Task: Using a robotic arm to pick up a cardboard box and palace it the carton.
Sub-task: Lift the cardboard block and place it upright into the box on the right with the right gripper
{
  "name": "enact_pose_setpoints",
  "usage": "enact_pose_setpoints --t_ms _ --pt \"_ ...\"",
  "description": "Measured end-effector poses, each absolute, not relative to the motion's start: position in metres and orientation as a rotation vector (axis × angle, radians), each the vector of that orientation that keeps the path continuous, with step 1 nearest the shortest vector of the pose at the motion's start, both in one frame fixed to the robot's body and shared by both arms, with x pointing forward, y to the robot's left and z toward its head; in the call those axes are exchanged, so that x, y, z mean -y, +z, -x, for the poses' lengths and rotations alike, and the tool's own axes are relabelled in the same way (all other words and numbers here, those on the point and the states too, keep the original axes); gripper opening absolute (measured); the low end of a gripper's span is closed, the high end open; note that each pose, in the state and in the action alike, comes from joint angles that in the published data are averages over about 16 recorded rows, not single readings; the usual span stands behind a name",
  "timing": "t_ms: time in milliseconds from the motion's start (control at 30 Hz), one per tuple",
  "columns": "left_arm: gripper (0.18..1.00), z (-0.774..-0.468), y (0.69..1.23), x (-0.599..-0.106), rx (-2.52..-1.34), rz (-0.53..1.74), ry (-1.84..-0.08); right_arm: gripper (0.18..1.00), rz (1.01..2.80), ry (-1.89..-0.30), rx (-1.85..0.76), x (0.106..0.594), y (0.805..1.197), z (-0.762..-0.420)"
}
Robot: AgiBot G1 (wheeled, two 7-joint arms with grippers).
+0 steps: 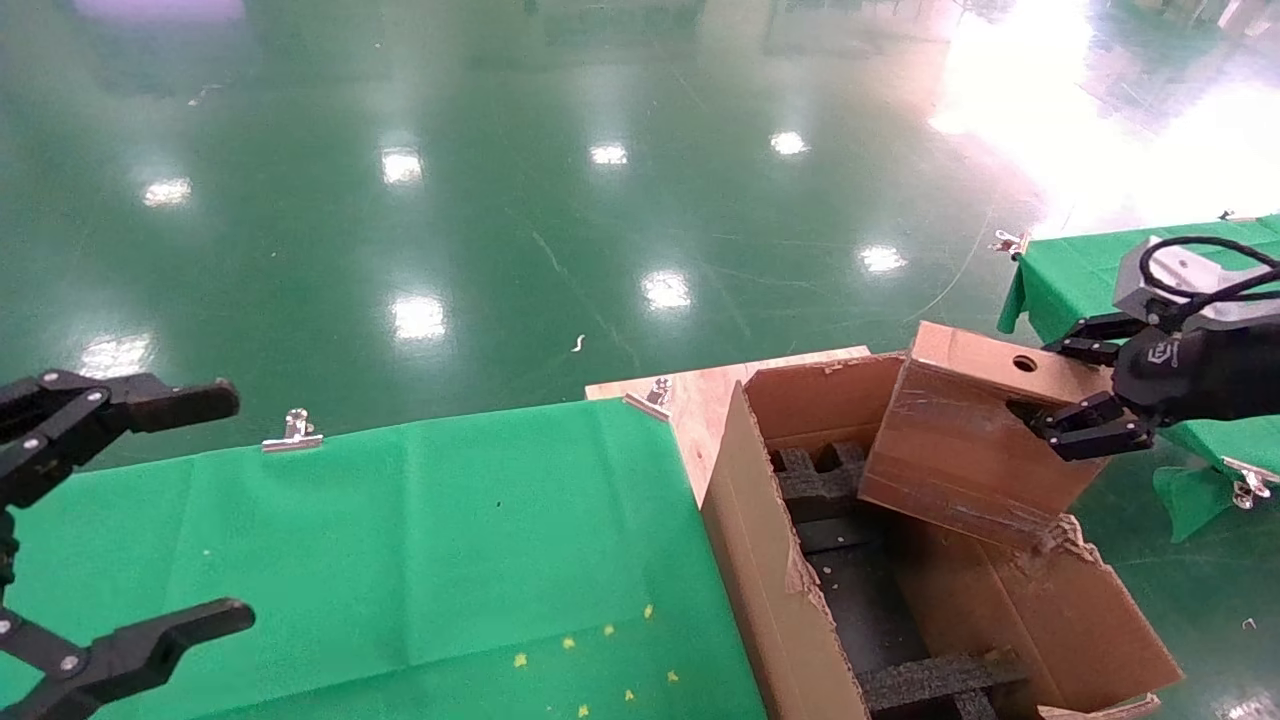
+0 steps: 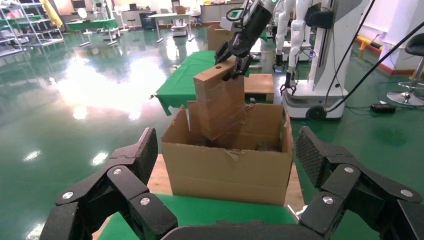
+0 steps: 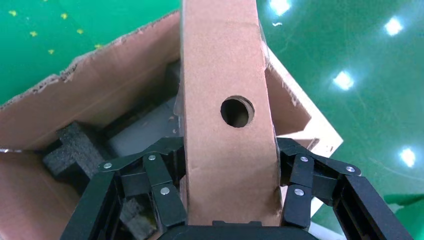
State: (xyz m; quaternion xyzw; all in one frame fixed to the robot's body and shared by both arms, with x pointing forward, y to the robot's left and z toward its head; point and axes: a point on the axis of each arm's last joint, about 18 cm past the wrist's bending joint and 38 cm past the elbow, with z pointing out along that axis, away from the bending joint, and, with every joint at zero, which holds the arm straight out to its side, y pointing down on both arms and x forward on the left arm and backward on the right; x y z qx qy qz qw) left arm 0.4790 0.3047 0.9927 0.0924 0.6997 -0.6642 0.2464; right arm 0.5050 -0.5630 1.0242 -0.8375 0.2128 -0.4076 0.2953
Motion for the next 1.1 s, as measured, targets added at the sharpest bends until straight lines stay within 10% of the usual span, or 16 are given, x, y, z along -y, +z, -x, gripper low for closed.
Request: enact_pose_setpoints --t_ms 1100 --pt "1.001 -0.479 0.993 -0.305 -1.908 -0.251 -1.812 0.298 1.908 -0.827 -1.24 0.586 0.949 -0.514"
